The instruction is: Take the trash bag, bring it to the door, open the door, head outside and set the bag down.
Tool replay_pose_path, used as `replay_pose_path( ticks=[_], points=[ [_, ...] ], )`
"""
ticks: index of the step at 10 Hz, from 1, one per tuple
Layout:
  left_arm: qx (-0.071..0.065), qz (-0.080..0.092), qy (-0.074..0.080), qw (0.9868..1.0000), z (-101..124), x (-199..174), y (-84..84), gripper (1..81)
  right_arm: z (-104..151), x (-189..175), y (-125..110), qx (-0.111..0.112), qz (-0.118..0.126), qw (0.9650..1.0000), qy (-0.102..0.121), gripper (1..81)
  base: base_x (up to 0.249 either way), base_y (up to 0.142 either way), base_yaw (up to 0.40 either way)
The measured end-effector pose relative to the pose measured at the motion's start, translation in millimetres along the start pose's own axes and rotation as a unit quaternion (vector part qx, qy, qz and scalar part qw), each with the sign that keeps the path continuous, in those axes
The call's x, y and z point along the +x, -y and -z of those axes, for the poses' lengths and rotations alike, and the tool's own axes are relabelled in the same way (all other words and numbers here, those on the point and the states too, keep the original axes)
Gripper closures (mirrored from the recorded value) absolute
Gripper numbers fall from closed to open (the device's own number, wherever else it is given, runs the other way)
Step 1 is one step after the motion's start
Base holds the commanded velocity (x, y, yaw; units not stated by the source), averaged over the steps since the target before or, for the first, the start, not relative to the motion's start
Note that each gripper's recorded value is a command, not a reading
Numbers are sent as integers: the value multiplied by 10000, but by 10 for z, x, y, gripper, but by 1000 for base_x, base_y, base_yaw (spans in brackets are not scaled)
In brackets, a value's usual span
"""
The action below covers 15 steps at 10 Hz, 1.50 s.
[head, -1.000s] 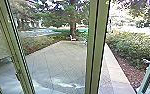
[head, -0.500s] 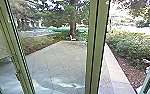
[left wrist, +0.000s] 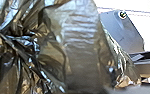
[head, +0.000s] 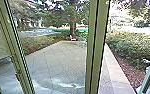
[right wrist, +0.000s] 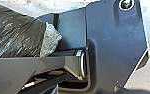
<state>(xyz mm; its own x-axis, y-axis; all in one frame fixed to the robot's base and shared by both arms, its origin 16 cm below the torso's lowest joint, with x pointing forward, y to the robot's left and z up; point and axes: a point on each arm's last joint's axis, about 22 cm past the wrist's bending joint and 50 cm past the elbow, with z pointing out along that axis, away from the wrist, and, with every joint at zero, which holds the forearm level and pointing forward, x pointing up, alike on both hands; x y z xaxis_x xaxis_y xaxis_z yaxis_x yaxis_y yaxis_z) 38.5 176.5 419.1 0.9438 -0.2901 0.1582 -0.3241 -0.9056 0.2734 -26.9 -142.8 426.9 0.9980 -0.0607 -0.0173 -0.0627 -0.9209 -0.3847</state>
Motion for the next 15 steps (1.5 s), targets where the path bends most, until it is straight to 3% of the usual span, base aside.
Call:
replay_pose_path(
  ticks=[15],
  points=[
    [38, 57, -55, 10000, 11, 20, 44, 811, -10, -41, 35, 21, 36, 10000, 47, 10, 0, 0, -258]
  ],
)
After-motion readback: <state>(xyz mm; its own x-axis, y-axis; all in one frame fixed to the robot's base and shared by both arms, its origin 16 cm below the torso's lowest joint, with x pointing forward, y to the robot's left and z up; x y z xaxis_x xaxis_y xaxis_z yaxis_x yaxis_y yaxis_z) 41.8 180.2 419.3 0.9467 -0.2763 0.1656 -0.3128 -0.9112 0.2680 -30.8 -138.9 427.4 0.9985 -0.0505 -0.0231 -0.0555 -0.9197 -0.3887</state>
